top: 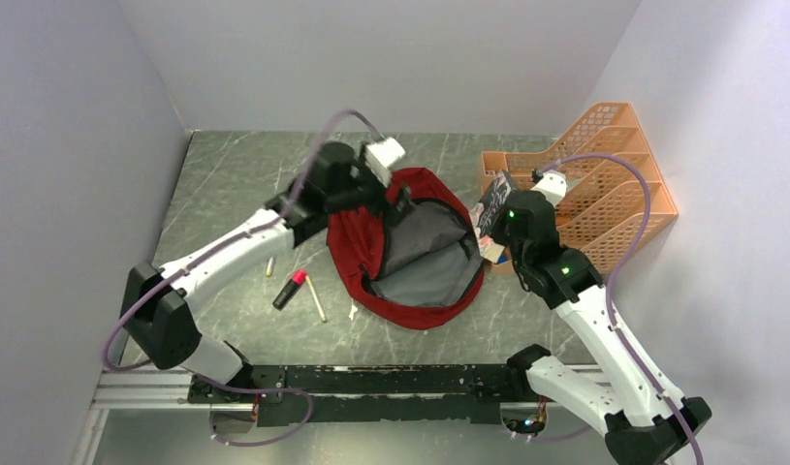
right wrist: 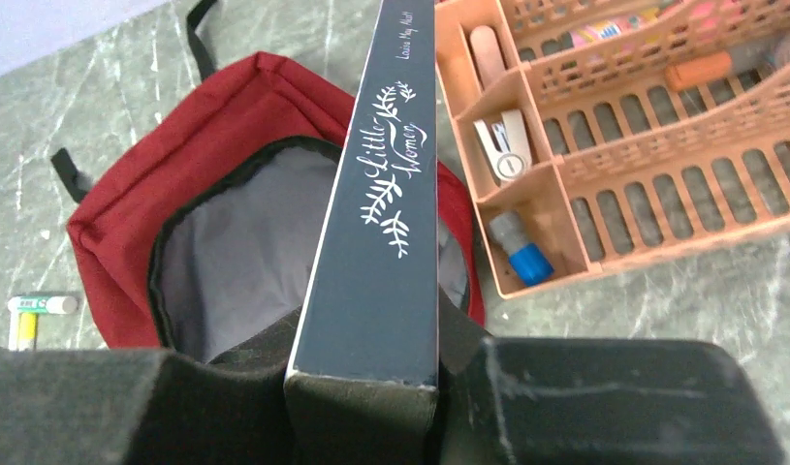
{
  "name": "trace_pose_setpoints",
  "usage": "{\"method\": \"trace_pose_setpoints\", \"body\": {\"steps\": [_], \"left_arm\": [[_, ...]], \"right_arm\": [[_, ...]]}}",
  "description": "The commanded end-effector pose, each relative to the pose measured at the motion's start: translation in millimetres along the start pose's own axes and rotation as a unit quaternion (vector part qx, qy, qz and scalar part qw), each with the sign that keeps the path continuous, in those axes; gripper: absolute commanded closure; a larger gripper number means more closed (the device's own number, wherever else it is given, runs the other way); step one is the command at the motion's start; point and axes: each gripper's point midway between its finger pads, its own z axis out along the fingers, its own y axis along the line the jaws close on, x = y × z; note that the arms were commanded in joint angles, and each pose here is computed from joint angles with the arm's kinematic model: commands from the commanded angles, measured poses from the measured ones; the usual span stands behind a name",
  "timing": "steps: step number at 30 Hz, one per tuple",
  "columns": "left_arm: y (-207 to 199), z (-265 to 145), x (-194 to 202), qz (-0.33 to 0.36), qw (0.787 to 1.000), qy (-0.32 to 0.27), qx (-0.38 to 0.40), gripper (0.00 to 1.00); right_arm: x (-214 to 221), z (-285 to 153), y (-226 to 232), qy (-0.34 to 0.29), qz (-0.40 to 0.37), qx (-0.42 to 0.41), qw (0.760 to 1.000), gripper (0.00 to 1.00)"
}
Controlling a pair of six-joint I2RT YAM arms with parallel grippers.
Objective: Pack the student bag
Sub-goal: Pick up the book from the center of the board, then place the book in the student bag.
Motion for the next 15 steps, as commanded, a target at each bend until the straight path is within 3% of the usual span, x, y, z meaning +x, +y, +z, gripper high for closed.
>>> {"method": "trace_pose_setpoints", "body": {"steps": [1, 7, 12, 15], "left_arm": [[-11, 5, 77, 0.100, 0.983, 0.140, -0.062, 0.02], [-59, 33, 121, 0.203, 0.954, 0.213, -0.048, 0.05], [-65, 47, 158, 0.210, 0.945, 0.247, -0.042, 0.15], [-70, 54, 173, 0.216, 0.941, 0.259, -0.035, 0.16]], "right_arm": [[-10, -13, -10, -0.027, 0.044, 0.013, 0.999, 1.00], [-5, -11, -6, -0.023, 0.057, 0.001, 0.998, 1.00], [-9, -17, -6, -0.036, 0.062, -0.013, 0.997, 1.00], [-10, -18, -4, -0.040, 0.062, -0.022, 0.997, 1.00]]}}
